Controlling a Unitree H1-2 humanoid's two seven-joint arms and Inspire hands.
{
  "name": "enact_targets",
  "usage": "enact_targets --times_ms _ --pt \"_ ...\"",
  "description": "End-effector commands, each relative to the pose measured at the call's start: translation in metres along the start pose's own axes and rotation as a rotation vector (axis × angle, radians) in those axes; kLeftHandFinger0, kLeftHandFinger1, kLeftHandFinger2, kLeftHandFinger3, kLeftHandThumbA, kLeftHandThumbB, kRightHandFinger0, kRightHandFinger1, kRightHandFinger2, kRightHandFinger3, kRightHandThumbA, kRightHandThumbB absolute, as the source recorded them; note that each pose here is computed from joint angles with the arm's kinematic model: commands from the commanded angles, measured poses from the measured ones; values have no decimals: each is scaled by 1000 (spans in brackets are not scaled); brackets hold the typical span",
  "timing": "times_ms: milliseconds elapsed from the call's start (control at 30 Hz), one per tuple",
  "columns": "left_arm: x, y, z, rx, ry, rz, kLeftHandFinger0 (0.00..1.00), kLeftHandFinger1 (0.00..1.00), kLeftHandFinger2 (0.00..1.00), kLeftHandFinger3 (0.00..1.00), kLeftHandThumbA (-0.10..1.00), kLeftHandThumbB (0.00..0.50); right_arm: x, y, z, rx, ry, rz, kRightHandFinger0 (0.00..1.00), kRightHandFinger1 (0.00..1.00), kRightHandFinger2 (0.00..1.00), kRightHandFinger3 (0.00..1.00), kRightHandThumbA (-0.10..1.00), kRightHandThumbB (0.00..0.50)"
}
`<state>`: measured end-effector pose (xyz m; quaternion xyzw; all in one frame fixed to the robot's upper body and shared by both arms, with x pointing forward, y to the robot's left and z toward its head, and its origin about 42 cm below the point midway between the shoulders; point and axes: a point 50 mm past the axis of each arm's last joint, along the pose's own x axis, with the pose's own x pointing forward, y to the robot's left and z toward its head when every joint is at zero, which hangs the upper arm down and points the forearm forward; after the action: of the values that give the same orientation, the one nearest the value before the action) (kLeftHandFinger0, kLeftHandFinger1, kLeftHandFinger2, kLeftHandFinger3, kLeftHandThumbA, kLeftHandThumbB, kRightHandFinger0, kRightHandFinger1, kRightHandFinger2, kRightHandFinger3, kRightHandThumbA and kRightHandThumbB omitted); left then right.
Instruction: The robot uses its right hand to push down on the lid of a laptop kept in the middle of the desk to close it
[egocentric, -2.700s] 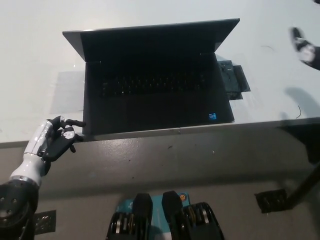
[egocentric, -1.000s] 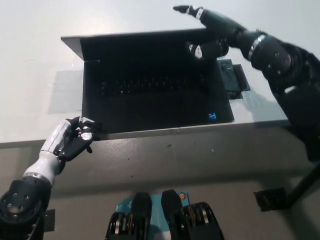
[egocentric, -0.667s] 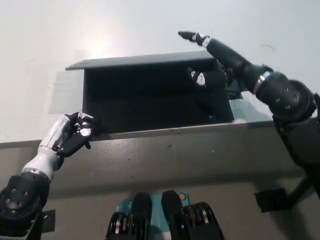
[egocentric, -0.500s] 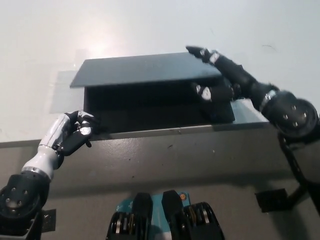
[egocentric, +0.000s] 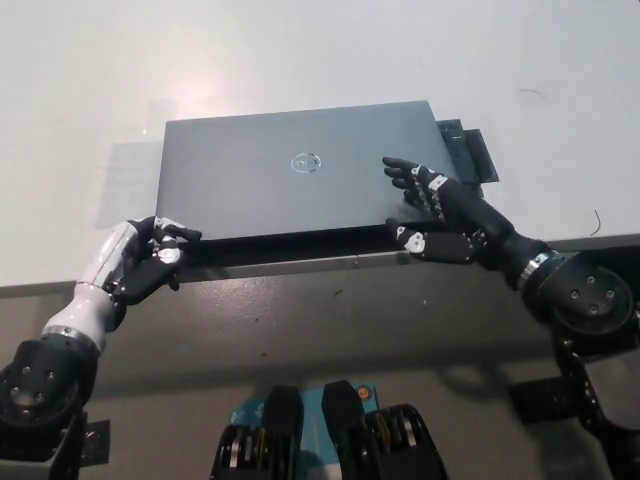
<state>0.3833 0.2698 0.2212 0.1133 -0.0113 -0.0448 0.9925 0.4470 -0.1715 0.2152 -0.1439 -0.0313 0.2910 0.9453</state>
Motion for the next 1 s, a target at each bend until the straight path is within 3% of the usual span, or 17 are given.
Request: enact_targets --times_ms 0,133,233,367,467,533,600,700,767,800,900,967 --pt "8 12 21 40 -64 -3 312 483 641 624 -100 106 2 15 -7 111 -1 17 1000 1000 1000 1000 451 400" --pt "9 12 21 36 -60 -7 316 492 672 621 -95 117 2 25 -18 148 17 14 1000 1000 1000 1000 418 383" --pt "9 12 20 37 -66 -9 278 458 648 607 -83 121 0 36 -38 209 44 -2 1000 1000 1000 1000 467 428" --pt "9 12 19 45 -67 -5 260 437 623 597 -73 120 -8 42 -55 315 48 -19 1000 1000 1000 1000 430 401" --pt "9 12 19 47 -68 -3 261 436 624 600 -73 120 -18 47 -69 382 52 -32 1000 1000 1000 1000 477 434" --pt "7 11 15 43 -62 -8 268 453 640 602 -71 117 -29 51 -77 382 57 -45 1000 1000 1000 1000 498 427" --pt "5 10 13 35 -47 -5 264 448 628 598 -65 128 -36 51 -79 383 46 -46 1000 1000 1000 1000 489 417" --pt "4 9 11 34 -42 -9 267 444 620 606 -62 126 -36 43 -69 353 21 -60 1000 1000 1000 1000 496 442" --pt "2 9 10 32 -42 -7 264 442 616 606 -68 122 -36 41 -65 341 3 -60 1000 1000 1000 1000 504 435" --pt "2 9 9 36 -43 -6 258 437 616 608 -69 120 -36 37 -59 328 -19 -61 1000 1000 1000 1000 476 393" --pt "2 10 9 33 -40 -3 272 450 632 619 -74 119 -39 23 -30 265 -63 -65 1000 1000 1000 1000 404 342" --pt "2 10 9 31 -36 -2 275 448 631 624 -71 122 -41 18 -22 263 -95 -54 1000 1000 1000 1000 394 335"
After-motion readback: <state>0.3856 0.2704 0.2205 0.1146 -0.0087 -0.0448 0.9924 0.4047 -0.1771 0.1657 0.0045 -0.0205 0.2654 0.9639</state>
